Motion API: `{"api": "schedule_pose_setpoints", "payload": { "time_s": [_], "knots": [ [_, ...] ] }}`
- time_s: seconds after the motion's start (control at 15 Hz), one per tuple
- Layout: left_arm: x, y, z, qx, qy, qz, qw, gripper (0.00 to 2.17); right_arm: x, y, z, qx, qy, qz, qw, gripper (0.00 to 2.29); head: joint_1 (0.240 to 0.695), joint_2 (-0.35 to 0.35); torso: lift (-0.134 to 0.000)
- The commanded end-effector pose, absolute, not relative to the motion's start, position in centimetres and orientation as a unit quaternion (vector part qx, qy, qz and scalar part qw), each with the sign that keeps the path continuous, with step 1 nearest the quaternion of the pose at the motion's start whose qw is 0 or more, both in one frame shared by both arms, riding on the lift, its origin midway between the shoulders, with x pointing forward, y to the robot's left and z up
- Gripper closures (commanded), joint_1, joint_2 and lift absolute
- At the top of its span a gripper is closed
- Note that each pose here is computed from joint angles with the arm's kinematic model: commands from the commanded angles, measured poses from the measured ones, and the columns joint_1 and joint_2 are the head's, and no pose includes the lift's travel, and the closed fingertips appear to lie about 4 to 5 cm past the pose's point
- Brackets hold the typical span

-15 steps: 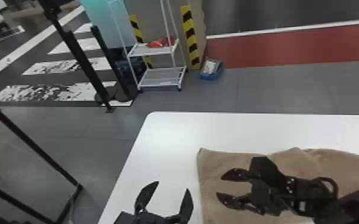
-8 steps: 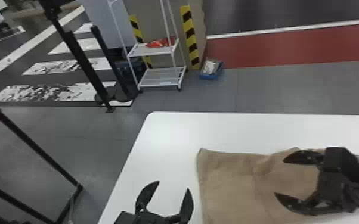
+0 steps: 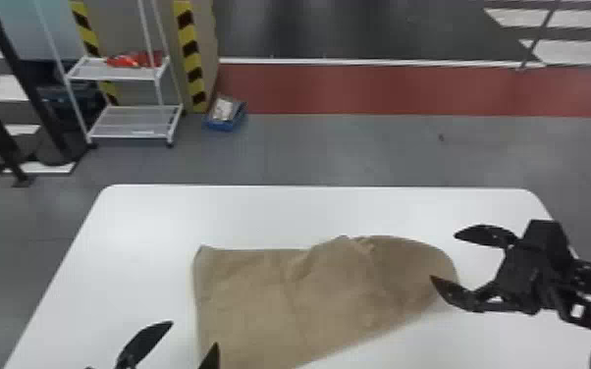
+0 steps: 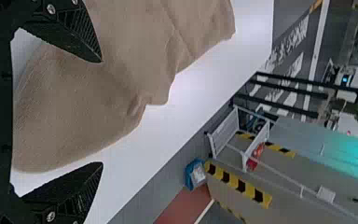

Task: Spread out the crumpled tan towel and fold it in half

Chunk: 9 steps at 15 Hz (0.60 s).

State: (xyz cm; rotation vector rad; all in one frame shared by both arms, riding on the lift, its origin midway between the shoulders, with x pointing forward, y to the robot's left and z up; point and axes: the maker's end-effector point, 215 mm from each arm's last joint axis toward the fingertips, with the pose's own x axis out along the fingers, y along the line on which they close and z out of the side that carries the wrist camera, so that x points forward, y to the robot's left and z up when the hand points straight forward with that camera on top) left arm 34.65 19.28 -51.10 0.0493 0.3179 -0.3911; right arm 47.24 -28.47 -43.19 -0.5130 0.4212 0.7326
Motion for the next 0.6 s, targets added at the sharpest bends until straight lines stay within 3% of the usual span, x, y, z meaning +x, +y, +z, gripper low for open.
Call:
{"api": "schedule_pose_setpoints", "payload": {
  "time_s": [0.0,0.13,0.27,0.53],
  "knots": [
    [33.6,19.8,-52.6,0.036,0.188,-0.214,0.958,0.15,48.3,-34.4,-42.6,-0.204,0.212,0.276,0.915,0.11,0.695,-0.115,0.000],
    [32.5,20.2,-54.0,0.054,0.222,-0.238,0.944,0.18,49.1,-38.2,-42.8,-0.175,0.217,0.217,0.936,0.11,0.695,-0.177,0.000],
    [31.9,20.0,-54.8,0.059,0.241,-0.250,0.936,0.20,49.3,-41.5,-44.7,-0.116,0.257,0.141,0.949,0.11,0.695,-0.246,0.000],
    [31.6,19.5,-55.3,0.065,0.261,-0.265,0.926,0.20,48.6,-37.5,-42.4,0.014,0.286,0.126,0.950,0.10,0.695,-0.291,0.000]
  ]
}}
